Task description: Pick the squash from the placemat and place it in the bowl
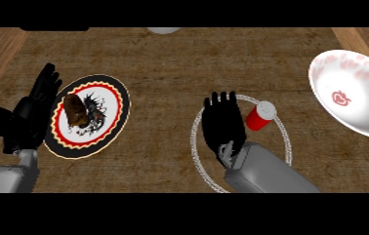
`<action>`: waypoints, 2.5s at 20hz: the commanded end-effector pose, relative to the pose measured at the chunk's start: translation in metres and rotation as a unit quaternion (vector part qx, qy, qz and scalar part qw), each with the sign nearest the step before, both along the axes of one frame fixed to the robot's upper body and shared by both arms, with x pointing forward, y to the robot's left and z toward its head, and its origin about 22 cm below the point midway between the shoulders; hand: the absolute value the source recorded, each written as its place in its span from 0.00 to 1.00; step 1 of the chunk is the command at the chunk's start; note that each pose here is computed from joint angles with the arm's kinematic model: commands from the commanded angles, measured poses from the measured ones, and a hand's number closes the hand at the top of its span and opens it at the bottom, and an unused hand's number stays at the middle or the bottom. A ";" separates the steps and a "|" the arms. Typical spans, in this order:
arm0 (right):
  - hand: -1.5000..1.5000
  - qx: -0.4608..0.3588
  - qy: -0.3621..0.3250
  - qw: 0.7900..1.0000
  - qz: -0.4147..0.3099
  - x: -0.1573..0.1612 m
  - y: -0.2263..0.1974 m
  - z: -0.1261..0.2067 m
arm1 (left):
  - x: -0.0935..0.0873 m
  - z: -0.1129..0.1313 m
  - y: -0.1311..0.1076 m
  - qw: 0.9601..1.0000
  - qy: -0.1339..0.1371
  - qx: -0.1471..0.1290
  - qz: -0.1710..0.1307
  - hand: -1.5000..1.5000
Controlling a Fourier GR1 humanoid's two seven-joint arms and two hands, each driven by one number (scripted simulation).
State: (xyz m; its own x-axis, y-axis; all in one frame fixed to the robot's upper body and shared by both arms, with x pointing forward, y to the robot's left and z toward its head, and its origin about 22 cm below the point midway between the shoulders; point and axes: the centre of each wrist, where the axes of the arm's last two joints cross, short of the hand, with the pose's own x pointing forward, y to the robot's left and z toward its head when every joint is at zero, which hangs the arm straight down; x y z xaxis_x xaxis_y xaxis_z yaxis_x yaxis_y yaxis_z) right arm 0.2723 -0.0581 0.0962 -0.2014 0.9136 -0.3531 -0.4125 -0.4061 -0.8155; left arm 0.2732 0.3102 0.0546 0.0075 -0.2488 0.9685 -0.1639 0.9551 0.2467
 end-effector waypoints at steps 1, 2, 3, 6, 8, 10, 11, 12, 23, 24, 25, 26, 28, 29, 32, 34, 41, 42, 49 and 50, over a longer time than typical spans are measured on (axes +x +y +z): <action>0.00 -0.032 -0.031 0.999 -0.009 -0.007 -0.005 -0.005 | 0.004 -0.009 0.002 1.000 0.011 -0.005 -0.007 0.50; 0.00 -0.036 -0.022 0.999 -0.009 -0.011 0.006 -0.010 | 0.007 -0.003 -0.019 1.000 0.002 0.005 -0.001 0.50; 0.00 -0.028 -0.021 0.999 -0.017 -0.019 0.028 -0.005 | 0.010 -0.002 0.007 1.000 0.006 0.003 0.003 0.50; 0.00 -0.037 0.009 0.999 -0.037 -0.004 -0.014 -0.019 | -0.002 -0.001 0.003 1.000 -0.007 -0.001 0.004 0.50; 0.00 -0.030 0.018 0.999 -0.041 -0.012 0.003 -0.040 | 0.008 0.010 -0.008 1.000 0.003 0.003 0.001 0.50; 0.00 -0.037 0.007 0.998 -0.045 0.001 -0.012 -0.029 | 0.007 0.012 -0.018 1.000 -0.006 -0.005 -0.002 0.50; 0.00 -0.049 0.006 0.998 -0.043 -0.011 -0.013 -0.037 | 0.011 0.011 -0.009 1.000 -0.001 -0.011 -0.004 0.50; 0.00 -0.042 0.018 0.998 -0.052 0.000 -0.021 -0.037 | -0.001 -0.011 0.000 1.000 0.000 0.001 -0.001 0.50; 0.00 -0.042 0.000 0.998 -0.053 0.006 -0.016 -0.068 | 0.011 -0.007 -0.009 1.000 0.000 0.001 -0.008 0.50; 0.00 -0.038 0.001 0.998 -0.058 -0.007 -0.016 -0.087 | 0.001 -0.014 -0.020 1.000 0.003 0.005 0.000 0.50; 0.00 -0.037 0.001 0.997 -0.062 0.005 -0.009 -0.089 | 0.002 0.008 -0.003 1.000 -0.007 0.010 -0.002 0.50; 0.00 -0.032 0.008 0.997 -0.067 0.010 -0.020 -0.088 | 0.008 0.018 0.016 1.000 -0.008 0.008 0.005 0.50; 1.00 -0.020 0.043 0.996 -0.070 0.015 -0.036 -0.079 | -0.002 -0.008 -0.006 1.000 -0.005 0.001 0.000 0.50; 1.00 -0.017 0.049 0.997 -0.059 0.010 -0.022 -0.083 | 0.020 0.018 -0.005 1.000 -0.002 0.008 0.000 0.50; 1.00 0.001 0.042 0.999 -0.027 0.005 -0.028 -0.080 | 0.008 0.004 -0.011 1.000 0.000 0.000 0.003 0.50; 1.00 0.003 0.055 0.998 -0.026 0.020 -0.024 -0.108 | 0.000 0.007 -0.005 1.000 0.007 -0.002 -0.002 0.50; 1.00 0.012 -0.002 1.000 -0.012 0.022 -0.027 -0.120 | -0.005 0.003 -0.011 1.000 -0.008 0.005 0.001 0.50; 1.00 0.005 -0.023 1.000 -0.011 0.038 -0.044 -0.099 | 0.008 0.009 -0.007 1.000 0.005 0.000 0.000 0.50; 1.00 0.164 -0.113 0.962 -0.189 0.068 -0.087 -0.051 | -0.002 -0.002 0.001 1.000 0.000 -0.003 0.008 0.50; 1.00 0.200 -0.115 0.944 -0.237 0.075 -0.100 -0.045 | -0.003 0.003 0.004 1.000 -0.005 0.007 0.001 0.50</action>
State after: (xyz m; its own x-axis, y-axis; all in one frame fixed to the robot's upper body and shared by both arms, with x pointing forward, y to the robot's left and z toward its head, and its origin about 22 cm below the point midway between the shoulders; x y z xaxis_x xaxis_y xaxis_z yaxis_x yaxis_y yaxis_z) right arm 0.3238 -0.1191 0.0295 0.0715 0.9838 -0.1644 -0.3362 -0.1314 -0.9326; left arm 0.2727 0.3116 0.0565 0.0078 -0.2548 0.9670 -0.1728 0.9521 0.2522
